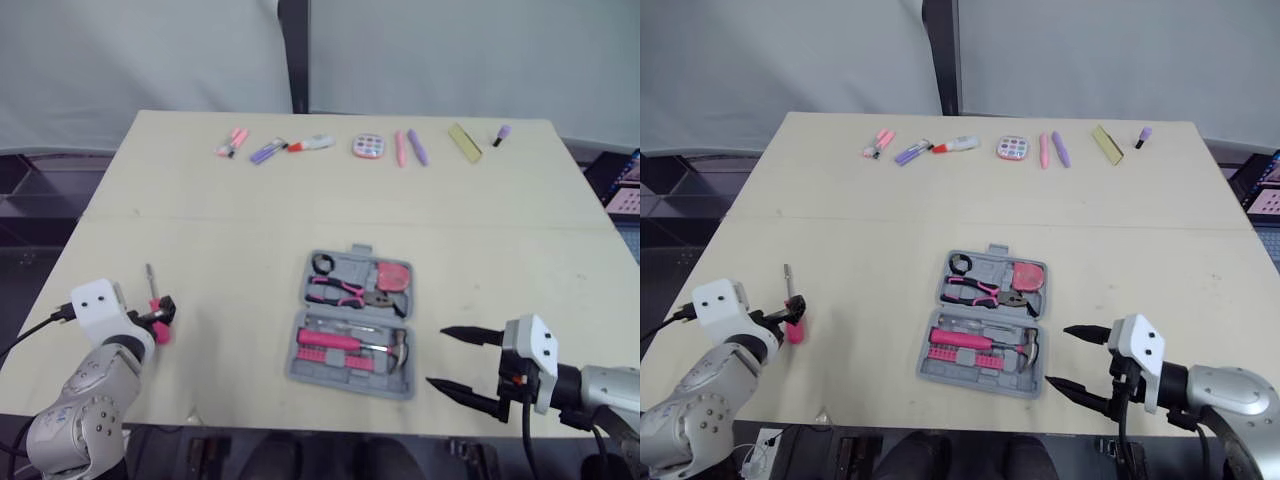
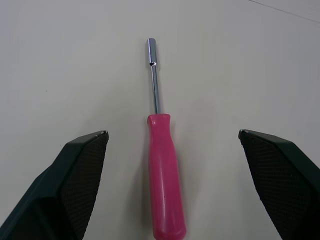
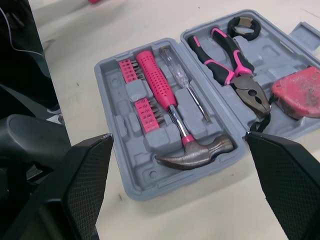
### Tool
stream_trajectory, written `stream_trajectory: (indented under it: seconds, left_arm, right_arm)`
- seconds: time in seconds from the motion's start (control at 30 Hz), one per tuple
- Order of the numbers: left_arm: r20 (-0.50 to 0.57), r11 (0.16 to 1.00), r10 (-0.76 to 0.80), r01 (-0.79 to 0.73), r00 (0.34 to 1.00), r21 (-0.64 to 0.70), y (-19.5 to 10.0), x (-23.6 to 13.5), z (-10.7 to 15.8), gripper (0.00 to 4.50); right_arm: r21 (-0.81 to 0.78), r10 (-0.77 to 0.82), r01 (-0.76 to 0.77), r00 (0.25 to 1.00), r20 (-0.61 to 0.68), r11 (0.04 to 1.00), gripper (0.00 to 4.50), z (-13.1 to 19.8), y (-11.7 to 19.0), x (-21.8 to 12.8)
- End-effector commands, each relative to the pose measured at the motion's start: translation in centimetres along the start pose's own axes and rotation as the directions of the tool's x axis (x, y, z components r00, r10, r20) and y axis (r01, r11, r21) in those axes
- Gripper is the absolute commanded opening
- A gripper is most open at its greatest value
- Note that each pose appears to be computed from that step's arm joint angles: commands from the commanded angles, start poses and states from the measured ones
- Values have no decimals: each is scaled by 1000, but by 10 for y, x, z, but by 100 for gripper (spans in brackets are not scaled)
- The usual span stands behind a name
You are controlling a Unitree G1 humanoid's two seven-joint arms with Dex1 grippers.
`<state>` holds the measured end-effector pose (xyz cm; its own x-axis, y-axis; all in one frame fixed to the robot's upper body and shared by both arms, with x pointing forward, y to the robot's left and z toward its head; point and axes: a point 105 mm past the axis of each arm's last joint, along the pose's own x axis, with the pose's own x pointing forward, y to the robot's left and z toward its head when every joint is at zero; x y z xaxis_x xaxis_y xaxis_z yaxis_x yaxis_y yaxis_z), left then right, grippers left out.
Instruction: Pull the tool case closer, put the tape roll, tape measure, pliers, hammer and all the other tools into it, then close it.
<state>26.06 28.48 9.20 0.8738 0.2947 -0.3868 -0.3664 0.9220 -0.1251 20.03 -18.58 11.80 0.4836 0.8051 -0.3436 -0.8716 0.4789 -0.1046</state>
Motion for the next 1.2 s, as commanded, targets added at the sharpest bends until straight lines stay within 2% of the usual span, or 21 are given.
stream_trajectory:
  seconds: [0.03, 0.23, 0.6, 0.87, 1.2]
  left_arm:
    - [0, 1000, 20, -20, 1000, 14, 6, 1, 3, 450]
    - [-31, 999, 31, -31, 999, 12, 8, 5, -1, 450]
    - [-57, 1000, 30, -30, 998, 6, 9, 19, -4, 450]
    - [-120, 1000, -6, 9, 993, 20, -2, 41, -8, 450]
    - [-154, 999, -5, 11, 988, 39, -8, 47, -16, 450]
  right_arm:
    - [-25, 0, 1, 999, 44, 1000, 447, 11, 3, -1]
    - [-39, 25, -22, 996, 82, 999, 447, 15, 8, 1]
    - [-43, 12, -9, 997, 72, 999, 447, 10, 5, -1]
    - [-43, -4, 7, 998, 60, 999, 447, 8, 5, -2]
    - [-33, -26, 28, 998, 52, 999, 447, 4, 9, -6]
